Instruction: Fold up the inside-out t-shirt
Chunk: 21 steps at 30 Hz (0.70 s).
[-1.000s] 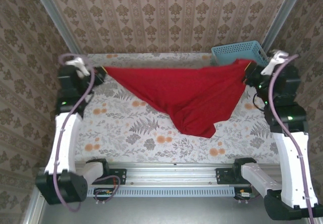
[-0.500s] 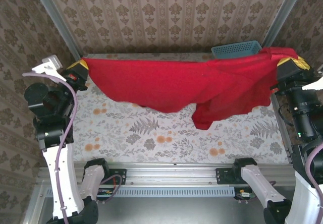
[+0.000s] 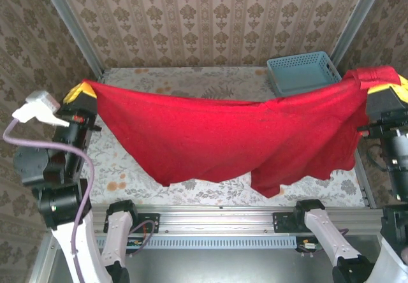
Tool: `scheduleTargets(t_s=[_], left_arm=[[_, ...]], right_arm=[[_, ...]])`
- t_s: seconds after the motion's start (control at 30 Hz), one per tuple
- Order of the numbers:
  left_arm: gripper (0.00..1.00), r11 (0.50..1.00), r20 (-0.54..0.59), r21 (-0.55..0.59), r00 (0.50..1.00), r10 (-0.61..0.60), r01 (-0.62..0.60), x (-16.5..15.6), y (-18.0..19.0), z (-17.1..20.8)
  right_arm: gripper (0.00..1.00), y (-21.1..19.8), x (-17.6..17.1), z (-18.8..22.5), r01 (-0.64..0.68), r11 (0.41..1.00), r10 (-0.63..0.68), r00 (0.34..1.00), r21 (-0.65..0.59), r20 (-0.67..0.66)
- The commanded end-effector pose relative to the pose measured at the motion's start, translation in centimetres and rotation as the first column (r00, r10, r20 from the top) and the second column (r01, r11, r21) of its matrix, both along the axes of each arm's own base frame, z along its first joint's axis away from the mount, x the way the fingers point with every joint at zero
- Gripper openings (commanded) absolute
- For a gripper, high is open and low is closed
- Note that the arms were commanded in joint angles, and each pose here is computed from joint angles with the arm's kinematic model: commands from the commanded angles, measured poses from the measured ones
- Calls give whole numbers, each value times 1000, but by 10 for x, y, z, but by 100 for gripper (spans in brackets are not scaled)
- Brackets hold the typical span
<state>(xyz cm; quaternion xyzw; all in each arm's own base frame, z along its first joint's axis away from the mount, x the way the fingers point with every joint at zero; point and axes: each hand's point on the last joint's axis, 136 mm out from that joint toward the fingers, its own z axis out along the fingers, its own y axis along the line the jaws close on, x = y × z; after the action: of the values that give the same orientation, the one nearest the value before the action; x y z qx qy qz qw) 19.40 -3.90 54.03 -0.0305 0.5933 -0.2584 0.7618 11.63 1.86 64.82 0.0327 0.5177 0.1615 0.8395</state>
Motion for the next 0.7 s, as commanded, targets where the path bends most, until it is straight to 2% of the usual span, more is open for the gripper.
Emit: scheduleTargets(t_s=[0.0, 0.13, 0.17, 0.33, 0.37, 0.4, 0.43, 0.5, 0.53, 0.6, 0.67], left_arm=[[0, 999, -222, -31, 975, 32, -39, 86, 21, -53], [0, 995, -438, -90, 896, -80, 45, 177, 19, -120], [0, 993, -494, -109, 863, -101, 54, 198, 17, -142], [0, 994, -700, -103, 707, -99, 37, 280, 5, -239], [3, 994, -738, -106, 669, -89, 15, 295, 8, -263], [11, 994, -769, -111, 633, -84, -3, 309, 11, -283], [18, 994, -791, -107, 606, -80, -9, 322, 12, -298], [34, 996, -844, -76, 534, -46, -35, 346, 19, -329], [41, 998, -858, -50, 513, -18, -49, 355, 23, -335], [49, 995, -889, 24, 454, 64, -94, 362, 38, -340], [56, 988, -893, 84, 430, 133, -131, 357, 49, -332]], right_arm=[[0, 2, 96, -29, 6, 1000, -10, 988, -25, -157], [0, 14, 193, -83, -61, 998, 53, 944, -15, -327], [0, 17, 218, -101, -81, 997, 73, 926, -7, -369], [0, 33, 330, -196, -147, 989, 135, 831, 21, -540], [0, 37, 355, -222, -155, 988, 141, 801, 27, -582], [5, 41, 376, -244, -161, 986, 148, 774, 35, -615], [15, 43, 392, -261, -165, 985, 154, 755, 43, -637], [44, 42, 432, -301, -137, 989, 141, 693, 62, -707], [52, 38, 446, -324, -102, 993, 117, 648, 66, -753], [56, 28, 468, -353, -39, 998, 68, 547, 56, -835], [57, 24, 473, -361, -17, 999, 45, 504, 42, -863]])
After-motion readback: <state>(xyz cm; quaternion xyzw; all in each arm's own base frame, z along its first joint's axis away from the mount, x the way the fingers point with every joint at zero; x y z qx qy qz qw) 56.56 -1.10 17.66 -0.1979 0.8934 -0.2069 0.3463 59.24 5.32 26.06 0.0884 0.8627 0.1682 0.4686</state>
